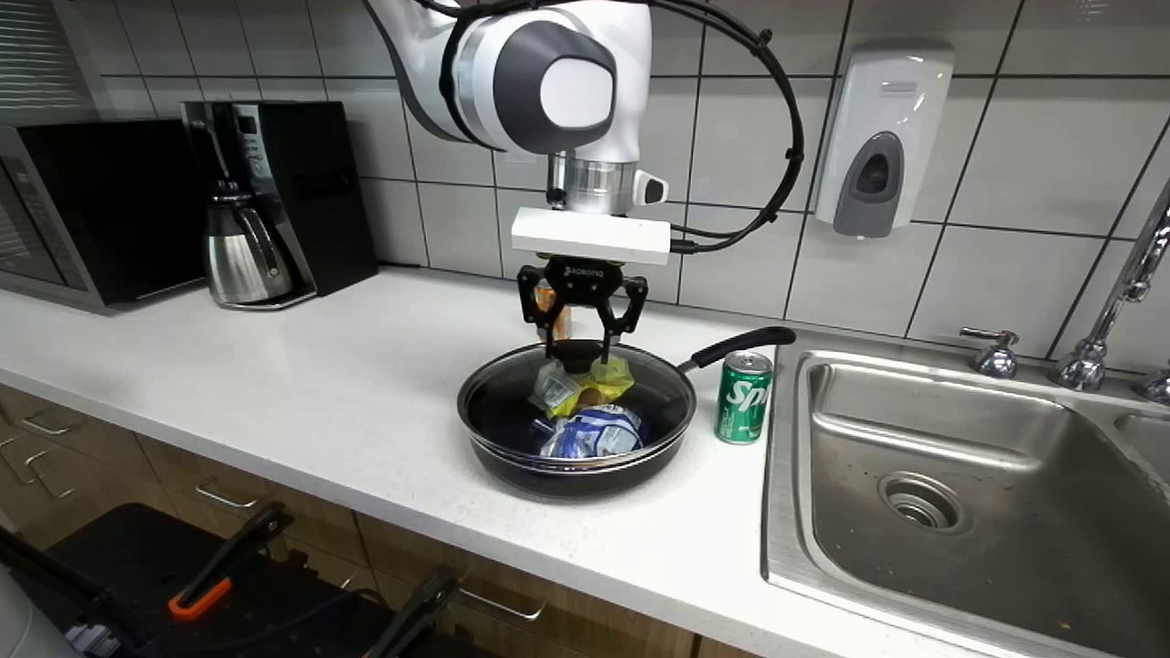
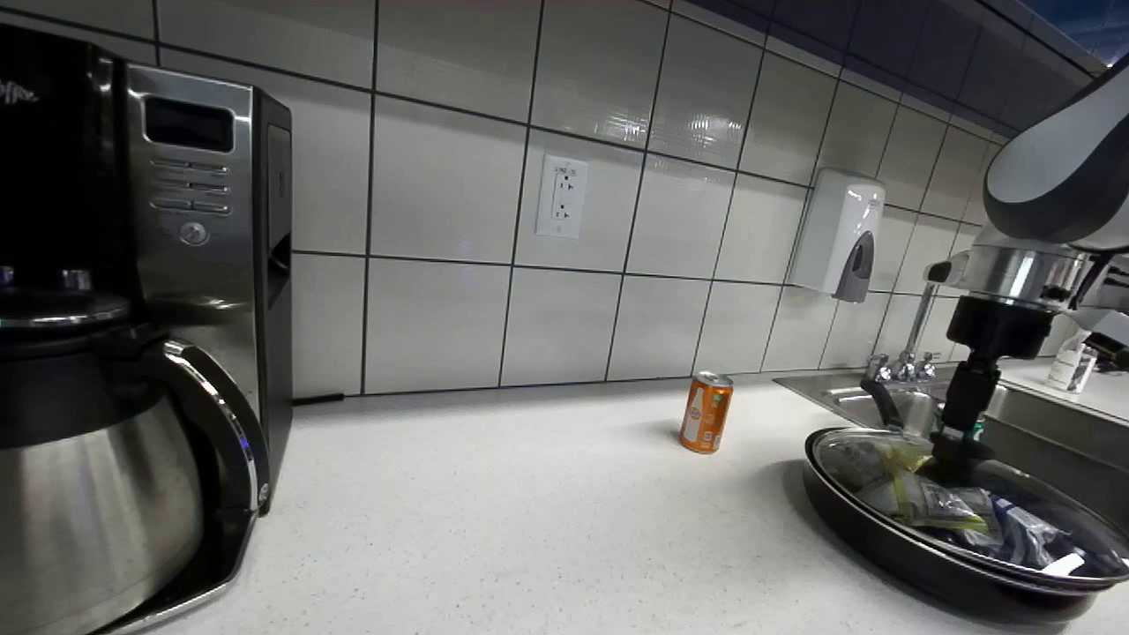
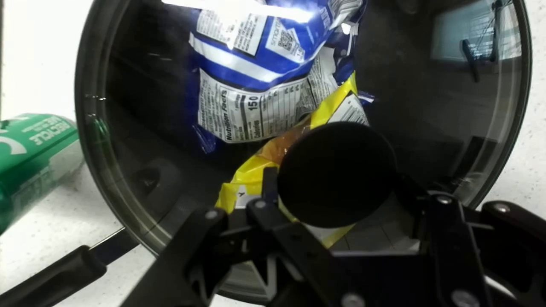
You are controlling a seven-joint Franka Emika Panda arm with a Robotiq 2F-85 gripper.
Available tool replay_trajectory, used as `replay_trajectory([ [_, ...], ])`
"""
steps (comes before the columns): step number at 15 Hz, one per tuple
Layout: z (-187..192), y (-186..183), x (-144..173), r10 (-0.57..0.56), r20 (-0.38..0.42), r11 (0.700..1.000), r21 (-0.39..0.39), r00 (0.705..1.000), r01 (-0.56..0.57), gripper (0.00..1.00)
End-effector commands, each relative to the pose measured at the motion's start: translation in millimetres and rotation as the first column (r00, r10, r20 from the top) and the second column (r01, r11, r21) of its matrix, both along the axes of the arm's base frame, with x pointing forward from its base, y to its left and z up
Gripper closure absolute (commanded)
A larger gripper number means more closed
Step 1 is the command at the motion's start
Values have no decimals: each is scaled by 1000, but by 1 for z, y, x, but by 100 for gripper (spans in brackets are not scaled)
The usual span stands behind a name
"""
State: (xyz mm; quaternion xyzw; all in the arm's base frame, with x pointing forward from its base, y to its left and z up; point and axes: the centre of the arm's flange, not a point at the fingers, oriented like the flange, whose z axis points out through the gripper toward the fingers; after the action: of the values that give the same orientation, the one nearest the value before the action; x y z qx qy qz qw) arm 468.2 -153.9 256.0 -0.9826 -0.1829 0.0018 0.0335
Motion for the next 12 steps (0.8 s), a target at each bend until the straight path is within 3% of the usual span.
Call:
replay_trajectory([
  [1,15,2,-8,6,56,1000,8,998,-7,61],
  [10,11,5,-9,0,104,1000,24,995,-3,61],
  [11,11,5,-10,-2,106,1000,25,994,-1,22],
  [12,12,5,-10,-2,108,1000,26,994,-1,8],
])
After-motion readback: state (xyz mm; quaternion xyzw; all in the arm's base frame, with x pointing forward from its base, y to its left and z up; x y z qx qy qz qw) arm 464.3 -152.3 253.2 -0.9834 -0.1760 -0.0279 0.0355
